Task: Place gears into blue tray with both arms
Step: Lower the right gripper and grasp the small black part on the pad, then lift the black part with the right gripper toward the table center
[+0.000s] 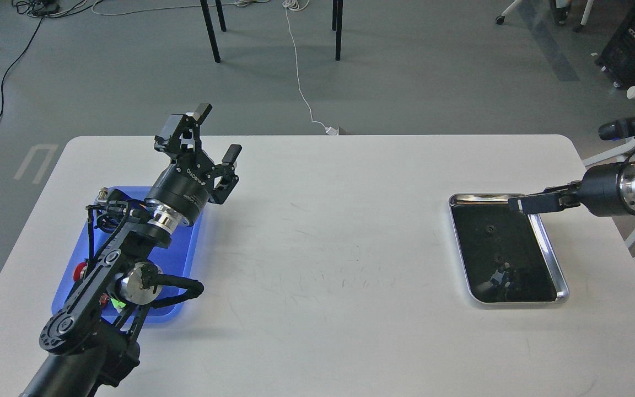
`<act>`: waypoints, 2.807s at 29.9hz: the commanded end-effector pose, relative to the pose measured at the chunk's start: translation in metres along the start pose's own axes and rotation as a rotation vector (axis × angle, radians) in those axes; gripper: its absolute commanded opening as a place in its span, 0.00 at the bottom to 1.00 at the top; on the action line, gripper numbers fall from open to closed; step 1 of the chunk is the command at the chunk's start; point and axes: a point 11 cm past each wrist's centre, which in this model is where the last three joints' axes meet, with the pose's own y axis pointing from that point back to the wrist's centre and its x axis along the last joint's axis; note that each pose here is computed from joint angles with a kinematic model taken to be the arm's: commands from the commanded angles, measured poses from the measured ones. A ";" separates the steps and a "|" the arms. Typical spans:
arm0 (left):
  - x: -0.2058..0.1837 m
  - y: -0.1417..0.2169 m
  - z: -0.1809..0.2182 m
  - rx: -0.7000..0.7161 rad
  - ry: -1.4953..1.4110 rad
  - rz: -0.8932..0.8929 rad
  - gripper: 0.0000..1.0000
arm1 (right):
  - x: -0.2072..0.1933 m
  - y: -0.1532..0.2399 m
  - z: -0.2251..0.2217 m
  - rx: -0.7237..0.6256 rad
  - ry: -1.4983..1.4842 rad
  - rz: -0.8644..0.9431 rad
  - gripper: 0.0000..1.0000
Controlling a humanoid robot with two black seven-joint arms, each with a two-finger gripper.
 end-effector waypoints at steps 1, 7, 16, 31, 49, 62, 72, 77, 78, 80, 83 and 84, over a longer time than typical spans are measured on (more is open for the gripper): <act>0.001 0.001 0.000 0.001 -0.001 0.003 0.98 | 0.002 -0.018 0.002 -0.056 0.117 -0.056 0.95; 0.003 0.003 -0.001 0.004 -0.003 0.005 0.98 | -0.006 -0.037 0.000 -0.080 0.179 -0.125 0.90; 0.004 0.005 0.001 -0.005 -0.008 0.004 0.98 | -0.002 -0.051 -0.004 -0.090 0.226 -0.139 0.66; 0.005 0.007 0.001 -0.007 -0.009 0.009 0.98 | -0.001 -0.078 -0.019 -0.081 0.254 -0.154 0.66; 0.003 0.007 0.002 -0.019 -0.005 0.004 0.98 | -0.010 -0.098 -0.027 -0.074 0.254 -0.174 0.59; 0.004 0.008 0.003 -0.025 -0.007 0.005 0.98 | -0.017 -0.097 -0.022 -0.088 0.266 -0.199 0.43; 0.004 0.008 0.003 -0.025 -0.008 0.005 0.98 | -0.016 -0.095 -0.020 -0.090 0.263 -0.196 0.20; 0.005 0.007 0.004 -0.027 -0.009 0.005 0.98 | -0.009 -0.092 -0.022 -0.086 0.266 -0.183 0.15; 0.004 0.007 0.004 -0.027 -0.009 0.004 0.98 | -0.006 -0.089 -0.021 -0.090 0.265 -0.177 0.15; 0.005 0.007 0.005 -0.026 -0.012 0.007 0.98 | 0.006 -0.084 -0.022 -0.095 0.274 -0.155 0.15; 0.007 0.008 0.006 -0.025 -0.017 0.007 0.98 | 0.022 -0.080 -0.032 -0.075 0.297 -0.132 0.15; 0.007 0.008 0.006 -0.025 -0.018 0.008 0.98 | 0.028 -0.076 -0.035 -0.071 0.304 -0.119 0.15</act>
